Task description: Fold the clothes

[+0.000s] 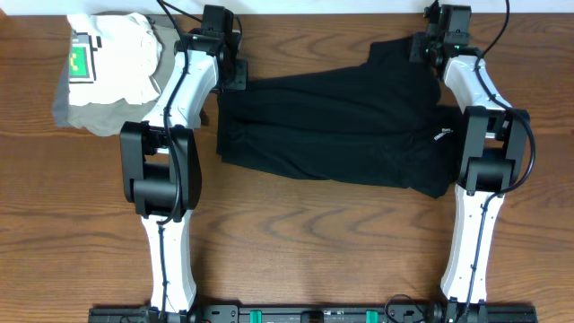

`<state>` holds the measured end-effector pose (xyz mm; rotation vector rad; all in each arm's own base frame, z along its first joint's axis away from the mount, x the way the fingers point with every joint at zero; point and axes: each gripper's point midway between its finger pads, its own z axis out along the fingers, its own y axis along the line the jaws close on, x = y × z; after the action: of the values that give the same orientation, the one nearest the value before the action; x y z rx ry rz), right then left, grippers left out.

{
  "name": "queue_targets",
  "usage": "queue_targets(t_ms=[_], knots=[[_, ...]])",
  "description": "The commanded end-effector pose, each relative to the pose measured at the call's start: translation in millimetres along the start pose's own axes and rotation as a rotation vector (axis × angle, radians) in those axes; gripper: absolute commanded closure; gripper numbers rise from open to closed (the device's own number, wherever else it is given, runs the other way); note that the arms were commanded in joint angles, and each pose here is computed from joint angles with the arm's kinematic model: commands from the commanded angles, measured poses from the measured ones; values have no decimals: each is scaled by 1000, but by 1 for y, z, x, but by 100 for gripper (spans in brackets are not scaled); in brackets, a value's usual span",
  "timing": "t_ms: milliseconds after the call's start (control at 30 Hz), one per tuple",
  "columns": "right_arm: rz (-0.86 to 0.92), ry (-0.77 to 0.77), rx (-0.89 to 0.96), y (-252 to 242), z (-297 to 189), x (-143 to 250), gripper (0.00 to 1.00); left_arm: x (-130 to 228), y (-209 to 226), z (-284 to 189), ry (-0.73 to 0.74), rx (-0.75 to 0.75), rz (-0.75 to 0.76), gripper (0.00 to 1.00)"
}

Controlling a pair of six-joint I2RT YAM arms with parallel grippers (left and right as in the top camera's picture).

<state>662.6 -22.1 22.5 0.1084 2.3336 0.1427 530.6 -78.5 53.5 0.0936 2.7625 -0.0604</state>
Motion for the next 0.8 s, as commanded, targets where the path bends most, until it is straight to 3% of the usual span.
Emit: queue_targets(t_ms=[0, 467, 533, 667, 767], knots=[[23, -3, 11, -4, 6, 3, 65, -3, 1, -4, -14, -10, -11, 94], [25, 4, 40, -13, 23, 19, 59, -5, 1, -4, -21, -10, -10, 94], [25, 1, 39, -13, 23, 18, 67, -6, 1, -4, -26, -10, -10, 94], [44, -4, 39, -12, 23, 16, 99, -7, 1, -4, -33, -9, -11, 94], [44, 3, 39, -12, 22, 17, 99, -9, 1, -4, -38, -9, -11, 94]])
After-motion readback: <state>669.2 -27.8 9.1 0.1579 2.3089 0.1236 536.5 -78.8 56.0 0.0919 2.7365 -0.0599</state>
